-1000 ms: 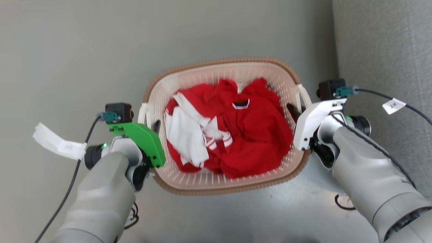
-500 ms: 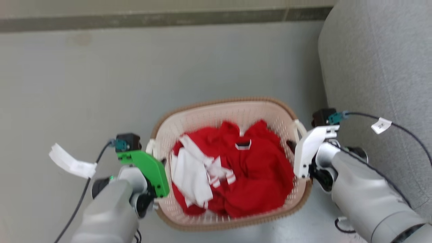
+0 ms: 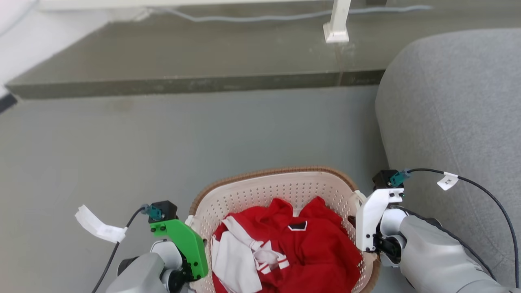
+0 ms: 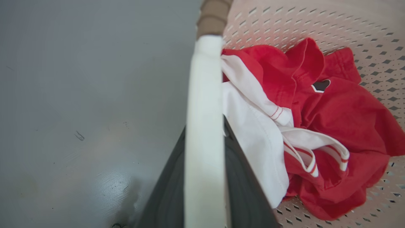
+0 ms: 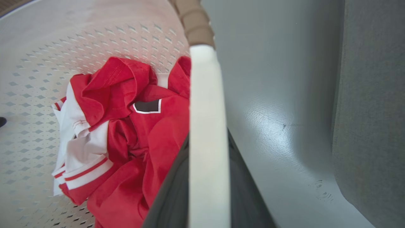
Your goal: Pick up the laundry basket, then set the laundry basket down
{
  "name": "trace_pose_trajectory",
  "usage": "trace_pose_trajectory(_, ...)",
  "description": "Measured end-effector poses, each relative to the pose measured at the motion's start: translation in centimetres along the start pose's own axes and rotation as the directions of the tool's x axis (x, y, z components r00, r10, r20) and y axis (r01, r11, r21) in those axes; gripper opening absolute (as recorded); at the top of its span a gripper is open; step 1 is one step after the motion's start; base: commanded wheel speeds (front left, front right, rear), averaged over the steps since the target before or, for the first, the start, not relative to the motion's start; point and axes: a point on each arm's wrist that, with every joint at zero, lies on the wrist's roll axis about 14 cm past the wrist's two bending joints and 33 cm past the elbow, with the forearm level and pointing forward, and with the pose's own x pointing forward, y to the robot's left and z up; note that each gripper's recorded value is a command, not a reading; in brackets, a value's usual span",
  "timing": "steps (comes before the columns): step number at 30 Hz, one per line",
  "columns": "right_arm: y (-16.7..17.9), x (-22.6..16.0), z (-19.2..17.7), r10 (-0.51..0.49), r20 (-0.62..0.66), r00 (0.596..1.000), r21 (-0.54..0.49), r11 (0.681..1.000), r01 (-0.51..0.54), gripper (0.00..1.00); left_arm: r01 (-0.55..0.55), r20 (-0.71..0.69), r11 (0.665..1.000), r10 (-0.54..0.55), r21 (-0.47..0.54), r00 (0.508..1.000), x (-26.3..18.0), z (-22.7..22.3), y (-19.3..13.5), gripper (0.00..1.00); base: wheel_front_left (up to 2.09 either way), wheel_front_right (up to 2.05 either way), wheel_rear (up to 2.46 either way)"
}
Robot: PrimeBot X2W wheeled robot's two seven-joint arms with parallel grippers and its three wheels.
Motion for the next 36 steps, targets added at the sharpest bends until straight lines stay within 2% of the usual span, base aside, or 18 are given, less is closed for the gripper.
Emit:
trace_pose_trajectory(12,0.0,-1.9,0.7,-0.017,0.026,1.000,-0.010,1.000,0.017,0.00,0.018,0.012,0.998,-0.019,0.052,1.000,-1.2,0.5,-1.5,0.00,0.00,0.00,0.00)
trace_pose_trajectory(36,-0.4,-2.2,0.2,-0.026,0.016,1.000,0.003,1.000,0.026,0.00,0.028,0.000,0.997,-0.028,0.078,1.000,-0.9,0.3,-2.0,0.00,0.00,0.00,0.00)
